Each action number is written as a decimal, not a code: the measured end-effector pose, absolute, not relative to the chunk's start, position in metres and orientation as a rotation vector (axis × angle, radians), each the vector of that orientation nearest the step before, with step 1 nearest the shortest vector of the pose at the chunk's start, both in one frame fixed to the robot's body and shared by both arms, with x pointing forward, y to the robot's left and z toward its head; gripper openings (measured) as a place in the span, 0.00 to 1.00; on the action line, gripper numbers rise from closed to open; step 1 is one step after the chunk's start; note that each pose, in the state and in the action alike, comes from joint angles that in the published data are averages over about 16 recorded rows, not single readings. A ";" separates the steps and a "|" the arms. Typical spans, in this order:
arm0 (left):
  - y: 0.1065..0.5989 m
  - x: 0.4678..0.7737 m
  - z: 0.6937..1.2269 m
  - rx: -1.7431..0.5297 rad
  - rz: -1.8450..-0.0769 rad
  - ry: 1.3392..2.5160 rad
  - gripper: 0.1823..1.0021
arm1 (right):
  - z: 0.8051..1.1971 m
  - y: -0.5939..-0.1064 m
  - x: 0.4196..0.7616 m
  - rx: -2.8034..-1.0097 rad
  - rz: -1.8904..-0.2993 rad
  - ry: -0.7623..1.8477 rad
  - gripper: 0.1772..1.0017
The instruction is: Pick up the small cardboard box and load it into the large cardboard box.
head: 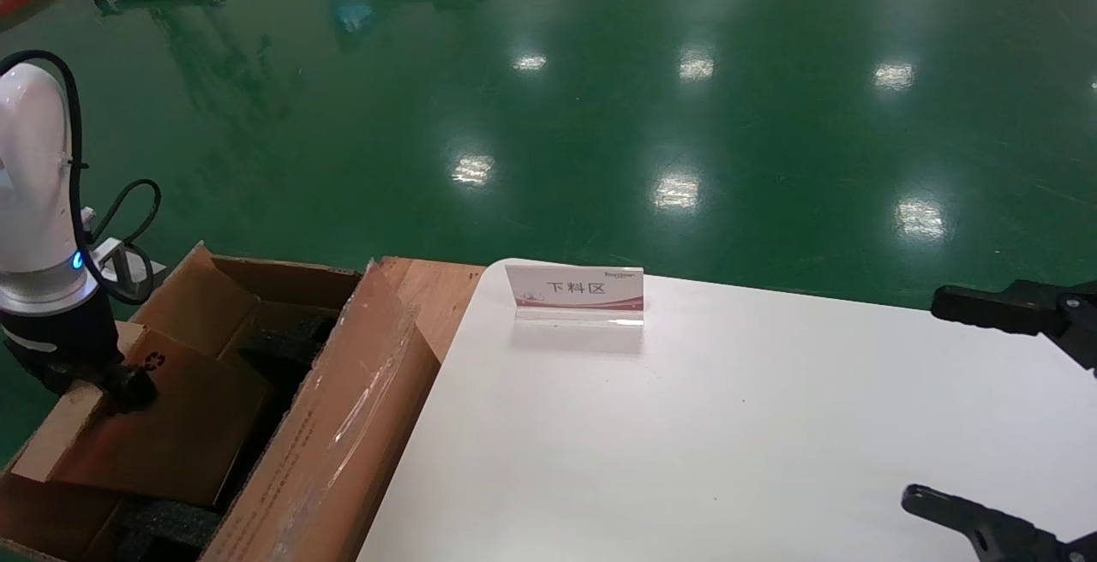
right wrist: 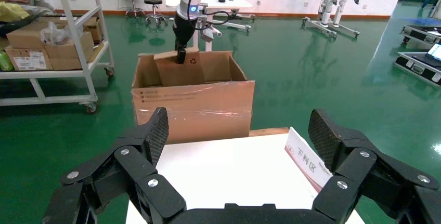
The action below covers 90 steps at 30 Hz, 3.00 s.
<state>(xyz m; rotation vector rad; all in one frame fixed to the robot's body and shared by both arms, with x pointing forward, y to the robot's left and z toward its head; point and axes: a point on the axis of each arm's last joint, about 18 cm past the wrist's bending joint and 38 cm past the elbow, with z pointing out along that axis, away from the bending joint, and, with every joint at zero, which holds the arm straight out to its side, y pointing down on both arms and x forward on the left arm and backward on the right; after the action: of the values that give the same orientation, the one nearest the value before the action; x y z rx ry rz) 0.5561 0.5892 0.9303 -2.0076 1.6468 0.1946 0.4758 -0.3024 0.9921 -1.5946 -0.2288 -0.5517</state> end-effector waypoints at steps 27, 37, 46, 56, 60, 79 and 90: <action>0.541 0.576 1.008 -1.725 -0.144 1.835 0.91 | 0.992 -0.303 0.476 -1.594 -0.552 -0.229 1.00; 0.513 0.565 1.046 -1.475 -0.328 1.866 0.99 | 0.992 -0.303 0.476 -1.594 -0.552 -0.229 1.00; 0.473 0.548 1.065 -1.192 -0.484 1.877 1.00 | 0.992 -0.303 0.476 -1.594 -0.552 -0.229 1.00; 0.427 0.549 1.054 -1.004 -0.592 1.992 1.00 | 0.992 -0.303 0.476 -1.594 -0.552 -0.228 1.00; 0.405 0.553 1.045 -0.928 -0.654 2.073 1.00 | 0.992 -0.303 0.476 -1.594 -0.552 -0.228 1.00; 0.311 0.548 1.010 -0.463 -1.072 2.340 1.00 | 0.992 -0.303 0.476 -1.594 -0.552 -0.228 1.00; 0.284 0.529 1.000 -0.171 -1.363 2.325 1.00 | 0.992 -0.303 0.476 -1.594 -0.552 -0.229 1.00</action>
<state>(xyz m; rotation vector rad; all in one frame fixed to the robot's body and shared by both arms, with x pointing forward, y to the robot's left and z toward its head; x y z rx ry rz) 0.5289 0.2842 1.0001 -0.1711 2.3249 -1.3629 0.4758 -0.3026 0.9922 -1.5941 -0.2286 -0.5521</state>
